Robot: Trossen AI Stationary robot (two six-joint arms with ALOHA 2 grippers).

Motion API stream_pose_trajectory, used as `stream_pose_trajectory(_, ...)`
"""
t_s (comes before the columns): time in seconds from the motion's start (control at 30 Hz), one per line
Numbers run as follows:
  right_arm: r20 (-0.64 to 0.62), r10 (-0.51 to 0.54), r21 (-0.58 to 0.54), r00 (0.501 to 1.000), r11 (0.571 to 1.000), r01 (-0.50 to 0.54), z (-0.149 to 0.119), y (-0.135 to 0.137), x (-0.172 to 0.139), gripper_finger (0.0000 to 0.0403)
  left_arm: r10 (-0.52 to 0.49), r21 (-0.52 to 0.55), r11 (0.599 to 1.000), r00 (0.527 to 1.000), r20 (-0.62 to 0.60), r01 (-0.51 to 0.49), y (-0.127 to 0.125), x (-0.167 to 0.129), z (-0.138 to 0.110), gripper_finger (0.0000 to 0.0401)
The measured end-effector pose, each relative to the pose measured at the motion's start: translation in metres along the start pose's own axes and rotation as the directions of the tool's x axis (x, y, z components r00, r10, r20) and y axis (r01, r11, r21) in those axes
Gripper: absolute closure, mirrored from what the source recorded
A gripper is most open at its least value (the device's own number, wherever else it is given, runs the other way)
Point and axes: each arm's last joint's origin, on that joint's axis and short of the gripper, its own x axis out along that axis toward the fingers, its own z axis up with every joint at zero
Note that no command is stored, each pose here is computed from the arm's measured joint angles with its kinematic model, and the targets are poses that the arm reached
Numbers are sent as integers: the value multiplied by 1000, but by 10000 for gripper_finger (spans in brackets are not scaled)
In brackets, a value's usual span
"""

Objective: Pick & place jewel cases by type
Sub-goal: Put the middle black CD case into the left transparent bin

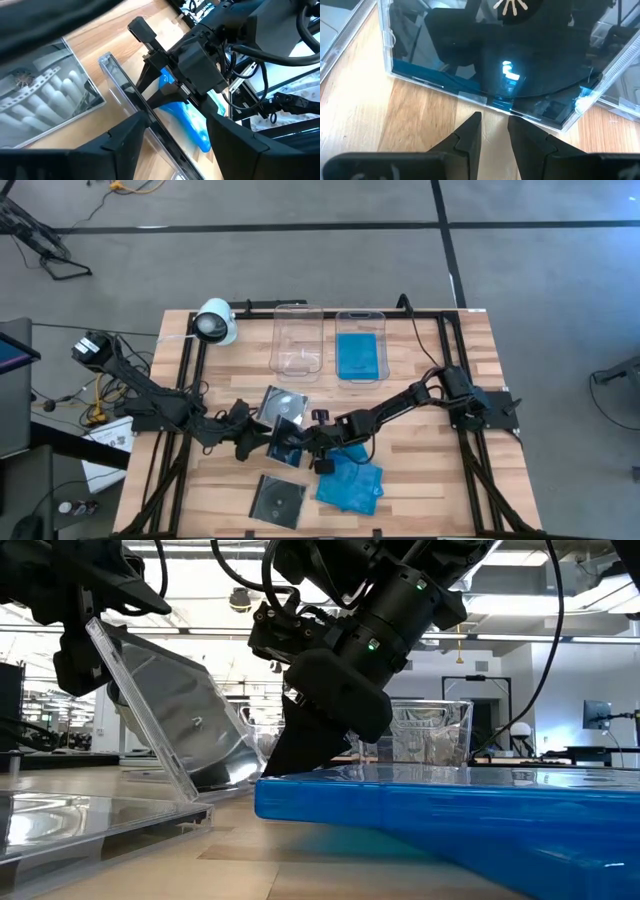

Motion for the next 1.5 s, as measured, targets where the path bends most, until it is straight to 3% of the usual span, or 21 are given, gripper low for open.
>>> stream_pose_trajectory(0.33, 1, 1, -6, 1000, 1000, -1, 0, 0, 0, 308, 10, 3, 1000, 1000, 7, -10, 1, 0, 0, 151)
stream_pose_trajectory(0.4, 42, -9, -8, 999, 1000, 9, 4, 0, 1, 308, 20, 0, 1000, 998, -57, -20, 5, 1, -4, 149)
stream_pose_trajectory(0.47, 42, -25, -3, 999, 1000, 25, 4, -3, 3, 308, 105, 28, 994, 988, -111, -102, 18, 2, -10, 148)
stream_pose_trajectory(0.57, 71, -33, 11, 997, 999, 32, 7, -7, 2, 308, 82, -39, 996, 992, -96, -86, 12, 8, -6, 148)
stream_pose_trajectory(1.1, 39, -11, 15, 999, 1000, 10, 5, -8, 2, 308, 52, -16, 998, 987, -151, -55, 16, 27, -11, 149)
stream_pose_trajectory(1.3, -47, -102, 13, 994, 995, 103, -1, -11, -6, 308, 61, -9, 998, 976, -211, -64, 18, 26, -13, 149)
stream_pose_trajectory(1.5, -51, -23, -37, 998, 999, 21, 5, 12, -30, 308, 109, -34, 992, 948, -300, -125, 25, 24, -18, 149)
